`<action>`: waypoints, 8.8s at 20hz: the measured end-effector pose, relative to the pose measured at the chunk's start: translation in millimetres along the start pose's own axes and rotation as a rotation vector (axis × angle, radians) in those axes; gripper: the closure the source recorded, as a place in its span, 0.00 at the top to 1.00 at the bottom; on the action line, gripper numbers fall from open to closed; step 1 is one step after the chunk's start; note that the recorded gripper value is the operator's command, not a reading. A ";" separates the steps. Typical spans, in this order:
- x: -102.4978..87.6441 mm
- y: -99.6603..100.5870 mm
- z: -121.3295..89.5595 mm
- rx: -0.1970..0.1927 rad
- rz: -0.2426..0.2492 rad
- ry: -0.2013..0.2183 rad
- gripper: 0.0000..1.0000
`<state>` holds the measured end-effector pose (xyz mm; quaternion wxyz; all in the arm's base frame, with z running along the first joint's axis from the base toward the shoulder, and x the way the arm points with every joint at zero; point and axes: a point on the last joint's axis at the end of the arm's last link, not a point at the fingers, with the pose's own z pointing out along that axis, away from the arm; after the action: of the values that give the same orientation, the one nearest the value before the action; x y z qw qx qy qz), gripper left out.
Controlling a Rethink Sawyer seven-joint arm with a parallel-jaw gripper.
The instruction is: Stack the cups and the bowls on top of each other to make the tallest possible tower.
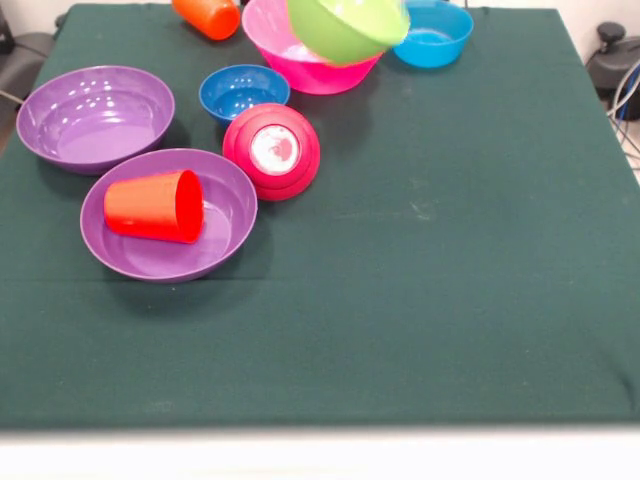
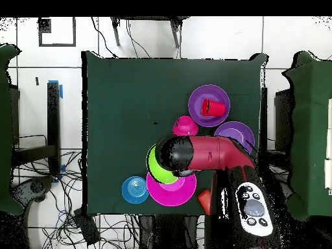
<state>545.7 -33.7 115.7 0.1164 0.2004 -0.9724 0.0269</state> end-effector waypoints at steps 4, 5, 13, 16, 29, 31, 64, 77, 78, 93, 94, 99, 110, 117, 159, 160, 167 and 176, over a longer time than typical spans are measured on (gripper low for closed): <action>0.6 0.8 0.5 -0.001 -0.001 0.001 1.00; 0.7 1.0 0.5 -0.001 -0.001 0.002 1.00; -1.4 9.5 -4.5 -0.003 -0.017 0.022 1.00; -7.2 13.5 -13.5 0.002 -0.028 0.040 1.00; -106.9 4.1 -92.0 0.121 -0.069 -0.091 1.00; -126.9 1.2 -106.0 0.137 -0.069 -0.132 1.00; -277.1 -39.2 -45.1 0.121 -0.015 -0.326 1.00; -298.2 -84.8 -57.1 0.160 0.040 -0.386 1.00; -297.4 -85.9 -58.3 0.159 0.042 -0.383 1.00; -266.3 -102.8 -126.6 0.141 0.072 -0.306 1.00; -262.8 -107.4 -131.0 0.143 0.078 -0.309 1.00; -227.6 -149.8 -138.5 0.144 0.124 -0.307 1.00; -127.8 -243.6 -87.6 0.122 0.233 -0.264 1.00; -96.1 -251.3 -50.7 0.110 0.242 -0.228 1.00; -109.1 -199.2 25.7 0.139 0.084 -0.208 1.00; -109.6 -198.3 25.8 0.139 0.082 -0.208 1.00; -115.7 -194.4 32.8 0.135 0.076 -0.228 1.00; -121.1 -185.1 62.4 0.083 0.074 -0.231 1.00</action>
<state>713.6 -163.4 27.5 -0.0058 0.1711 -0.9841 0.0483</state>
